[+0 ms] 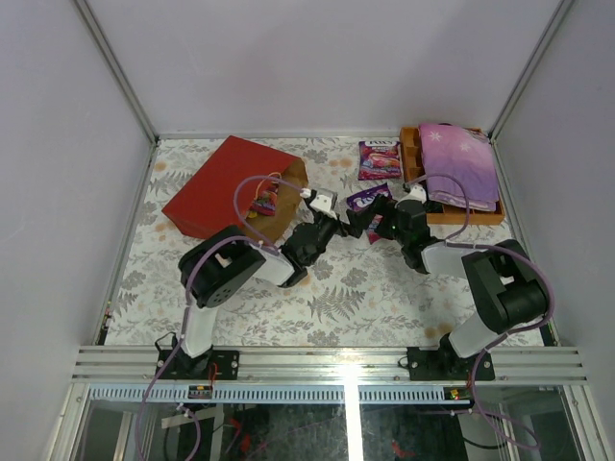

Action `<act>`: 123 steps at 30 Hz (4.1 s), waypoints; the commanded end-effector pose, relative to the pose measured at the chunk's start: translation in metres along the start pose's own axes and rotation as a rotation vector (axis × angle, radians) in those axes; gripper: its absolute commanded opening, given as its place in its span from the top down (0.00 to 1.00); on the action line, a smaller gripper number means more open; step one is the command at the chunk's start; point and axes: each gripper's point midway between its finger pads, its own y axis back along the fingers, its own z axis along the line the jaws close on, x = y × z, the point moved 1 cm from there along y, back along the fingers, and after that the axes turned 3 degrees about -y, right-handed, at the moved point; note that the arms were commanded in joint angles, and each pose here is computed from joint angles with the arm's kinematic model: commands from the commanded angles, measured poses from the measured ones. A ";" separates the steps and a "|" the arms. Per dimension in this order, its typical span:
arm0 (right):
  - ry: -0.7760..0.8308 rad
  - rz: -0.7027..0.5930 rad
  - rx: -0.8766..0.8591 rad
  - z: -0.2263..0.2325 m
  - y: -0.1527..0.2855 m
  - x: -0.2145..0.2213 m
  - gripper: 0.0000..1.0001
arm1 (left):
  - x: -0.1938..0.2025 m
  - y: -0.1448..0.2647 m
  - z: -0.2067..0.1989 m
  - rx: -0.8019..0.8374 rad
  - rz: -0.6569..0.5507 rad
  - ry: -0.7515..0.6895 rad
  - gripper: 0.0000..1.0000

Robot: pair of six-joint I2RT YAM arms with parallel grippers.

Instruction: Take the snacks out of the paper bag

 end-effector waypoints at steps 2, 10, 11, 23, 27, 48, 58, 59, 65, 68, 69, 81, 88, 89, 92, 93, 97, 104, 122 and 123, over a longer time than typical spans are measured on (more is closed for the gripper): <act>-0.046 -0.072 -0.086 0.006 0.007 -0.029 0.01 | 0.003 0.002 -0.004 -0.016 -0.114 0.033 0.00; -0.064 -0.088 -0.080 -0.001 0.009 -0.030 0.01 | -0.008 0.002 0.006 -0.051 -0.042 -0.176 0.00; -0.069 -0.089 -0.079 -0.001 0.009 -0.031 0.01 | -0.010 0.006 0.009 -0.067 -0.037 -0.190 0.00; -0.161 -0.100 -0.188 0.020 0.003 -0.035 0.01 | -0.061 0.056 0.080 -0.411 0.102 -0.500 0.00; -0.188 -0.084 -0.220 0.025 -0.003 -0.032 0.01 | -0.090 0.063 0.112 -0.493 0.158 -0.466 0.00; -0.515 0.105 -0.658 0.240 -0.110 0.003 0.16 | -0.193 0.115 0.191 -0.663 0.306 -0.252 0.00; -0.582 0.124 -0.480 0.232 -0.150 0.054 0.23 | -0.201 0.119 0.182 -0.616 0.320 -0.238 0.00; -0.588 0.116 -0.456 0.229 -0.152 0.056 0.24 | -0.199 0.118 0.182 -0.613 0.330 -0.239 0.00; -0.652 -0.049 -0.449 0.204 -0.116 0.041 0.21 | -0.186 0.113 0.176 -0.555 0.361 -0.229 0.00; -0.606 -0.097 -0.533 0.215 -0.087 0.019 0.17 | -0.174 0.102 0.158 -0.418 0.391 -0.234 0.00; -0.591 -0.109 -0.560 0.222 -0.077 0.008 0.16 | -0.168 0.098 0.150 -0.361 0.408 -0.241 0.00; -0.631 -0.204 -0.437 0.164 -0.008 -0.031 0.05 | -0.111 0.095 0.123 -0.224 0.554 -0.398 0.00; -0.651 -0.134 -0.476 0.168 -0.017 -0.015 0.06 | -0.136 0.099 0.121 -0.264 0.450 -0.348 0.00; -0.655 -0.126 -0.480 0.168 -0.019 -0.013 0.06 | -0.138 0.100 0.121 -0.271 0.437 -0.345 0.00; -0.663 -0.110 -0.481 0.168 -0.022 -0.008 0.06 | -0.142 0.105 0.131 -0.352 0.404 -0.329 0.00; -0.666 -0.103 -0.478 0.167 -0.024 -0.006 0.06 | -0.143 0.107 0.134 -0.372 0.399 -0.328 0.00; -0.686 -0.075 -0.484 0.170 -0.032 0.000 0.06 | -0.145 0.112 0.131 -0.345 0.375 -0.344 0.00; -0.723 -0.006 -0.507 0.178 -0.049 0.015 0.07 | -0.141 0.112 0.122 -0.275 0.378 -0.359 0.00; -0.662 0.044 -0.426 0.211 -0.103 0.062 0.16 | -0.202 0.102 0.157 -0.454 0.213 -0.314 1.00; -0.657 0.043 -0.411 0.209 -0.105 0.066 0.17 | -0.203 0.103 0.157 -0.455 0.207 -0.307 1.00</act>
